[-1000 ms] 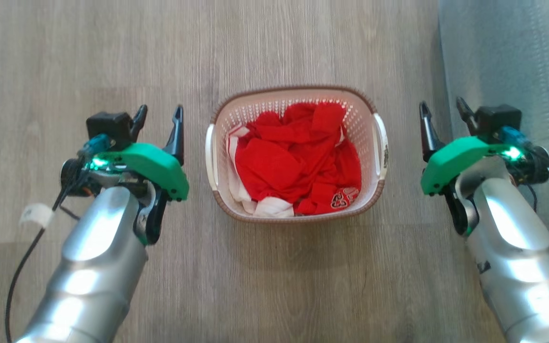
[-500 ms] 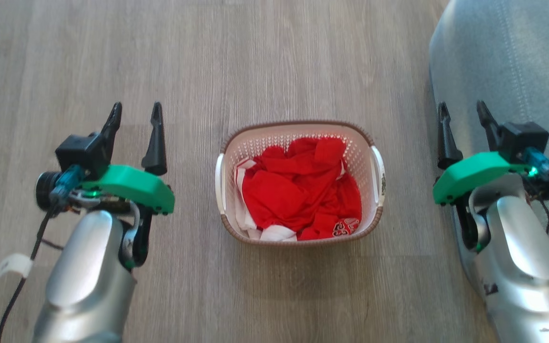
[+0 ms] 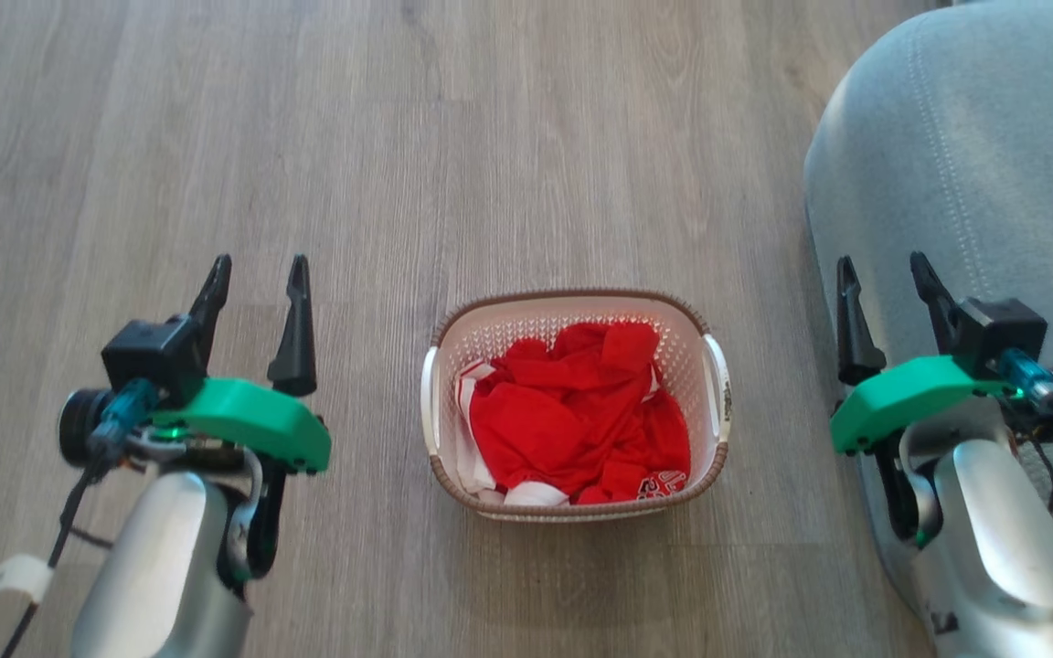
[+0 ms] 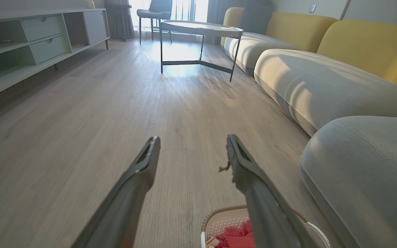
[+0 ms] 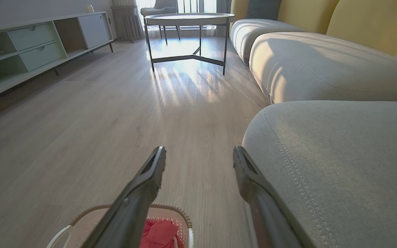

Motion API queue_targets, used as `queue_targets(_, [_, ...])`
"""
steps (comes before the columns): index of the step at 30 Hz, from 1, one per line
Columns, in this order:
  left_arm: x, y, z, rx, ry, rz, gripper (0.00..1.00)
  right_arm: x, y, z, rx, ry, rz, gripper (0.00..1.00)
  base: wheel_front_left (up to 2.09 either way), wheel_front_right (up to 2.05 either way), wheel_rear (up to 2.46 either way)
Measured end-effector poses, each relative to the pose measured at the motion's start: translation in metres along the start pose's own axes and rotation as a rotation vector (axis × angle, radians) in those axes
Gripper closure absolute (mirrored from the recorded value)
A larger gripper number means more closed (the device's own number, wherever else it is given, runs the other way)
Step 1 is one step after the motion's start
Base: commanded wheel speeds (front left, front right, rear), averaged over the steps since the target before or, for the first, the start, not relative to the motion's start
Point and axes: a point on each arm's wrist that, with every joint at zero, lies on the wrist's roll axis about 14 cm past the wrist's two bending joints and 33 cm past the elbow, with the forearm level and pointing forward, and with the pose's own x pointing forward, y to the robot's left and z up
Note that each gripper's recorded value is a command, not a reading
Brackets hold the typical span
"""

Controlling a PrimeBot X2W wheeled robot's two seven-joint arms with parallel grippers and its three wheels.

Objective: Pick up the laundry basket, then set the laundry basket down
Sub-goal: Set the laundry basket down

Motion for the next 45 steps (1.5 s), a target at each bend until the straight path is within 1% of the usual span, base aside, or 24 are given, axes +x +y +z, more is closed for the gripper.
queue_targets(11, [-0.028, -0.007, 0.021, 0.004, -0.008, 0.005, 0.0, -0.027, 0.005, 0.032, -0.014, -0.045, 0.006, 0.0, 0.0, 0.0, 0.0])
queue_targets(16, [-0.041, -0.008, 0.021, 0.002, 0.002, 0.012, 0.0, -0.041, 0.007, 0.036, -0.026, -0.042, 0.005, 0.0, 0.0, 0.0, 0.0])
queue_targets(25, [-0.064, -0.011, 0.009, 0.006, 0.05, 0.014, 0.0, -0.067, 0.004, 0.032, -0.026, -0.015, -0.013, 0.0, 0.0, 0.0, 0.0])
queue_targets(38, [-0.066, -0.013, 0.011, 0.006, 0.045, 0.016, 0.0, -0.068, 0.004, 0.041, -0.025, -0.034, -0.018, 0.0, 0.0, 0.0, 0.0])
queue_targets(45, [-0.066, -0.013, 0.01, 0.001, 0.048, 0.018, 0.0, -0.068, 0.003, 0.039, -0.024, -0.025, -0.02, 0.0, 0.0, 0.0, 0.0])
